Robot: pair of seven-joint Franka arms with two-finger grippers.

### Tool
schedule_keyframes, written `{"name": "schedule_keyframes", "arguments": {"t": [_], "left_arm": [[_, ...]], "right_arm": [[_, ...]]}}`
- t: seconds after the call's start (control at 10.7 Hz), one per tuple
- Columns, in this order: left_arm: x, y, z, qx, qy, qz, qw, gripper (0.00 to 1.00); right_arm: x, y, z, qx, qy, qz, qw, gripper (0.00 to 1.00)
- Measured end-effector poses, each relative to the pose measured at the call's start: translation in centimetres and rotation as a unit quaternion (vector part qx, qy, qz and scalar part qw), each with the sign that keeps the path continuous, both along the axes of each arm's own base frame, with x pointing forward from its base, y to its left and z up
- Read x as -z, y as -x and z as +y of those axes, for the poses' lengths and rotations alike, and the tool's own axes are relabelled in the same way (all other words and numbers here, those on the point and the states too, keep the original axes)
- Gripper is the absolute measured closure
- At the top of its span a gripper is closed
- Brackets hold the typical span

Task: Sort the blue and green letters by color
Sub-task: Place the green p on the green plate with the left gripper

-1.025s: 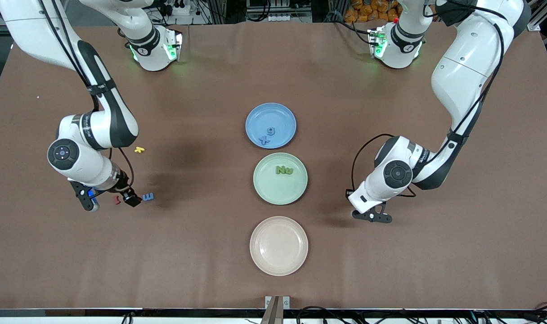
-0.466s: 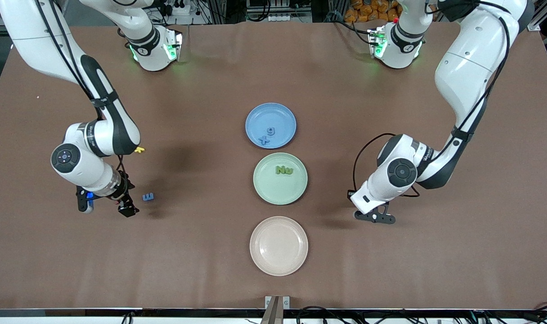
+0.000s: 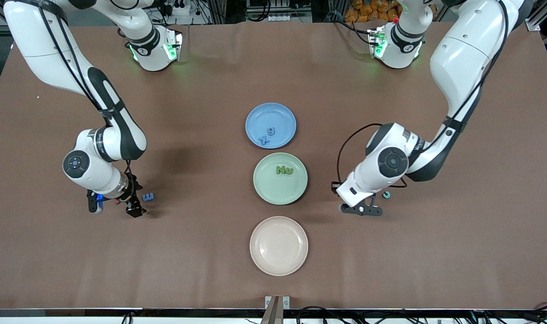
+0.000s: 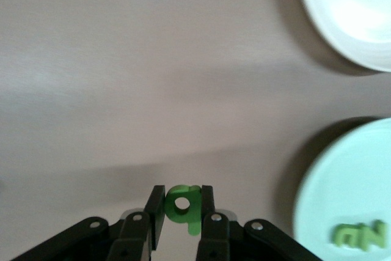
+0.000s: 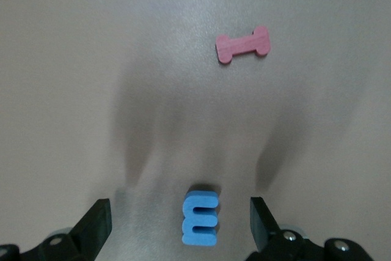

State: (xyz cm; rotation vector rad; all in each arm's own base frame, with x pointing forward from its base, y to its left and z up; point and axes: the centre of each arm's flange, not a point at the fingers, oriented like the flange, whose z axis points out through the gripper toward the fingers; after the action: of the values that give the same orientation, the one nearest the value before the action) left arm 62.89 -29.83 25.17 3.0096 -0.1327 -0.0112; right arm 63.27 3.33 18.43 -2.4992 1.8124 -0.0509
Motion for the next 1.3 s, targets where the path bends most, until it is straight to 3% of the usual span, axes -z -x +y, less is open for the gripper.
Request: {"name": "schedule_keyframes", "arguments": {"t": [0.19, 0.28, 0.65, 0.75, 1.02, 1.3], "left_arm": [[-1.1, 1.7, -4.6, -0.022, 0.011, 0.001, 1.000, 0.72], [-1.2, 2.9, -7.0, -0.031, 0.012, 0.005, 0.999, 0.72], [0.0, 7.3, -13.8, -0.082, 0.009, 0.028, 0.996, 0.72], [0.5, 7.8, -14.7, -0.093, 0.008, 0.031, 0.995, 0.72], [2.5, 8.5, -16.4, -0.109, -0.013, 0.022, 0.994, 0.68], [2.1, 7.8, -16.6, -0.113, -0.010, 0.011, 0.994, 0.33]], "right_arm": [[1.2, 0.4, 0.3, 0.001, -0.002, -0.001, 1.000, 0.00], [1.8, 0.7, 0.4, 0.000, -0.003, -0.005, 1.000, 0.05], [1.4, 0.5, 0.8, -0.002, -0.005, -0.019, 1.000, 0.63], [1.1, 0.6, 0.8, -0.003, -0.005, -0.018, 1.000, 0.68], [1.1, 0.6, 0.8, -0.016, -0.004, -0.018, 1.000, 0.69], [0.8, 0.4, 1.0, -0.053, -0.001, -0.016, 0.998, 0.70]]}}
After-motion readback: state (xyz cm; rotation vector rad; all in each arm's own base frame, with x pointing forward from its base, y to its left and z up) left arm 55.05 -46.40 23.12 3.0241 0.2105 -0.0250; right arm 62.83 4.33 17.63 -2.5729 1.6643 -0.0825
